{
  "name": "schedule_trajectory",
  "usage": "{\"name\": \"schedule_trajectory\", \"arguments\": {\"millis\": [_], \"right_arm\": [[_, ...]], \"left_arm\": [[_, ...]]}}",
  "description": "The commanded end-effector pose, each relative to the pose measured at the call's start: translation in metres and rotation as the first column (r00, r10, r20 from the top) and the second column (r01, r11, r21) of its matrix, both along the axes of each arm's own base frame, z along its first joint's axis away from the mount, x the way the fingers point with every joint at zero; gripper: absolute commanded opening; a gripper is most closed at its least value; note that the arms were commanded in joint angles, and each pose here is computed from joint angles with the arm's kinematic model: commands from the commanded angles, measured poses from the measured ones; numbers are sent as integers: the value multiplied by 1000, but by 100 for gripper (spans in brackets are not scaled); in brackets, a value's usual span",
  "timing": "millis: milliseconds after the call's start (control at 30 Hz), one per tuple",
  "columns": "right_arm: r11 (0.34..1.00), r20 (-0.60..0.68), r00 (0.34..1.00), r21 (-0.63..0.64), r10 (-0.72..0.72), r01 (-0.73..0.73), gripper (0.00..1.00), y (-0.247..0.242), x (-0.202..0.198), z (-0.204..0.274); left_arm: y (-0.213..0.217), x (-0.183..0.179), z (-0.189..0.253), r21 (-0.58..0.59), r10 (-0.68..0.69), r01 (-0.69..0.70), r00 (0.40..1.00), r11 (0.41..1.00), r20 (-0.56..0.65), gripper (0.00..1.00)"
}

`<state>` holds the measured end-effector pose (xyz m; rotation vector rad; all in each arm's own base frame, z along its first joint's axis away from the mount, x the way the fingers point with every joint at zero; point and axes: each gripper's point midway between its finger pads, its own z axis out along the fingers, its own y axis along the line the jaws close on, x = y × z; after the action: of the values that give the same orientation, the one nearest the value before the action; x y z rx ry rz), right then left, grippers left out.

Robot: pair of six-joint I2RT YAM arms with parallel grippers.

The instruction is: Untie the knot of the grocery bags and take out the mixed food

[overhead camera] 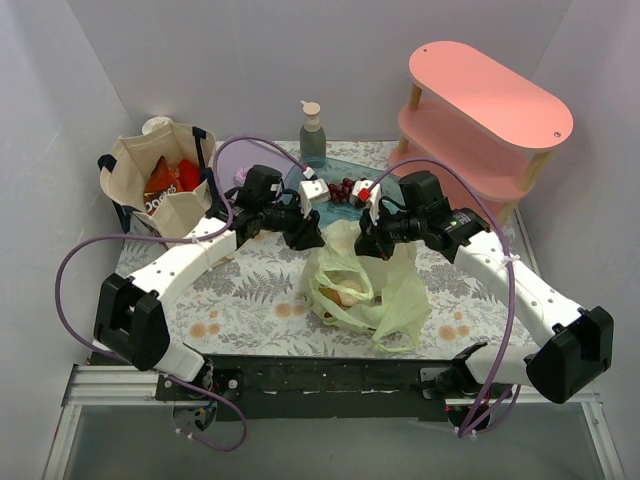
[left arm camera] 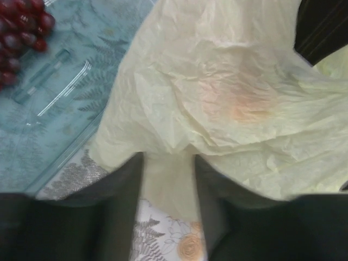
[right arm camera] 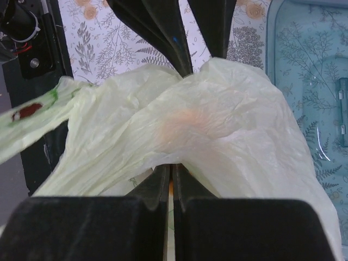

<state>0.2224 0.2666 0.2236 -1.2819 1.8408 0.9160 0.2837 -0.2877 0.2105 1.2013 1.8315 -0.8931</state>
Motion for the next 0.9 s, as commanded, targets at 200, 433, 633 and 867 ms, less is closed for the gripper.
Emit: {"name": "schedule_trajectory", "arguments": {"millis": [200,433,633,867], "right_arm": [[996,40,996,-53,80,-77,1,-16,-18,13],[973,22,974,47,224,-224,2,-21,-67,45],[959,123,965,138,232,-248,1,-8,-60,115],[972,204,971,171,124,-160,1,1,-18,148]], "left_arm": [[9,5,-15,61,-9,6,999,998,47,0],[22,7,-31,103,29,-34,998,994,54,0],[27,0,-28,112,10,-16,998,994,59,0],[28,-1,53,-16,39,-36,965,999,260,61]]}}
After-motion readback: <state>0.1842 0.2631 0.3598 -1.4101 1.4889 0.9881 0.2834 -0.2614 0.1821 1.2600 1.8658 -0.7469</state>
